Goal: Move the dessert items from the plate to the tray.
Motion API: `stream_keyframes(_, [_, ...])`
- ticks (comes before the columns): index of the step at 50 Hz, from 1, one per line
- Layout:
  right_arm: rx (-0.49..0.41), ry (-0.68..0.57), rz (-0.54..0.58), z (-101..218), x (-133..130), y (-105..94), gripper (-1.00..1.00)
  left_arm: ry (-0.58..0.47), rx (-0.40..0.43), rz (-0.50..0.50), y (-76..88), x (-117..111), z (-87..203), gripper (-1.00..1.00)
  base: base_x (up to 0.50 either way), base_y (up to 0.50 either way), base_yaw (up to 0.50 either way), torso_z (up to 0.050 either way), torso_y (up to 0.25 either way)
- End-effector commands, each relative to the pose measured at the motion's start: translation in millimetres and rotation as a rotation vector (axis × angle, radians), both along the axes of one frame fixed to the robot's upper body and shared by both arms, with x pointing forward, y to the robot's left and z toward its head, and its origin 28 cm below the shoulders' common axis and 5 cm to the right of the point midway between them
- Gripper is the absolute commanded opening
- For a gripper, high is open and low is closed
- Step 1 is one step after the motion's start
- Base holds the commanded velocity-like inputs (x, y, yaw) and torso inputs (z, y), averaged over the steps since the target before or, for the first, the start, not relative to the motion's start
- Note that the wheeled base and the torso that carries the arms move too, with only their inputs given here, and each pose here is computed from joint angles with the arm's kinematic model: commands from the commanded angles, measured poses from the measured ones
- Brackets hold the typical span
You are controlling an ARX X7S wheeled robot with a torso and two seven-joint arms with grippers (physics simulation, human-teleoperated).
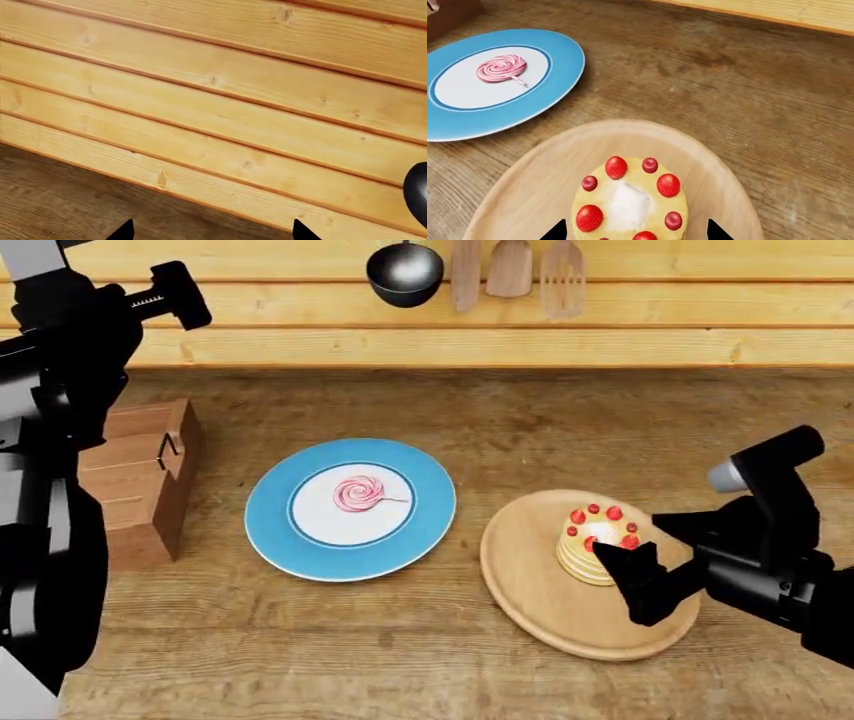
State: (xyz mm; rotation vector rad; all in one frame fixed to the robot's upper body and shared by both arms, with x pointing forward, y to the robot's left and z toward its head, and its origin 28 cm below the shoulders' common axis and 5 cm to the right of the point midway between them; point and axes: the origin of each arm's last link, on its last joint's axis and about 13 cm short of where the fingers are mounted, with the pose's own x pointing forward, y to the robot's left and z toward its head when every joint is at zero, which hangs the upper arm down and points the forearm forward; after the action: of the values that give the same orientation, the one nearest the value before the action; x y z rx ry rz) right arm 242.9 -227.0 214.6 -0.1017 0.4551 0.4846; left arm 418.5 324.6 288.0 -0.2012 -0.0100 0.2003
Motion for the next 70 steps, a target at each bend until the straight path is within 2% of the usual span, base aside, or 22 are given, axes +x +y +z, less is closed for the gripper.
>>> stream_keyframes(1, [-0.013, 0.022, 0.013, -8.7, 6.3, 4.1, 1.00, -0.002, 0.002, 0.005, 0.3, 0.3, -0.1, 1.00, 0.00, 0.00, 0.00, 0.000, 0.000])
stream_keyframes(30, [-0.043, 0.077, 0.015, -26.1, 16.4, 9.4, 1.00, -0.008, -0.003, 0.020, 1.1, 1.4, 1.0, 1.00, 0.00, 0.00, 0.00, 0.000, 0.000])
stream_keyframes(31, [-0.047, 0.075, 0.015, -26.3, 16.0, 9.2, -1.00, -0.008, -0.004, 0.020, 1.1, 1.4, 1.0, 1.00, 0.00, 0.00, 0.00, 0.000, 0.000])
stream_keyframes(41, [-0.049, 0.024, -0.016, -18.6, 13.1, 5.3, -1.00, -0.008, -0.005, 0.022, 1.2, 1.6, 1.2, 1.00, 0.00, 0.00, 0.00, 0.000, 0.000])
stream_keyframes(48, [0.111, -0.328, -0.114, 38.8, 7.8, 4.0, -1.00, -0.005, -0.004, 0.023, 1.2, 1.7, 0.7, 1.00, 0.00, 0.00, 0.00, 0.000, 0.000])
stream_keyframes(52, [0.141, -0.412, -0.141, 52.3, 5.9, 4.6, -1.00, -0.004, -0.004, 0.023, 1.2, 1.8, 0.6, 1.00, 0.00, 0.00, 0.00, 0.000, 0.000])
stream_keyframes(57, [0.156, -0.413, -0.182, 50.2, 9.8, 2.7, -1.00, -0.004, -0.007, 0.022, 1.2, 1.8, 0.9, 1.00, 0.00, 0.00, 0.00, 0.000, 0.000])
stream_keyframes(65, [0.133, -0.391, -0.182, 43.4, 12.7, 3.0, -1.00, -0.003, -0.010, 0.022, 1.2, 1.9, 1.2, 1.00, 0.00, 0.00, 0.00, 0.000, 0.000])
stream_keyframes(70, [0.116, -0.391, -0.176, 42.4, 13.1, 4.1, -1.00, -0.005, -0.011, 0.023, 1.2, 1.8, 1.4, 1.00, 0.01, 0.46, 0.00, 0.000, 0.002])
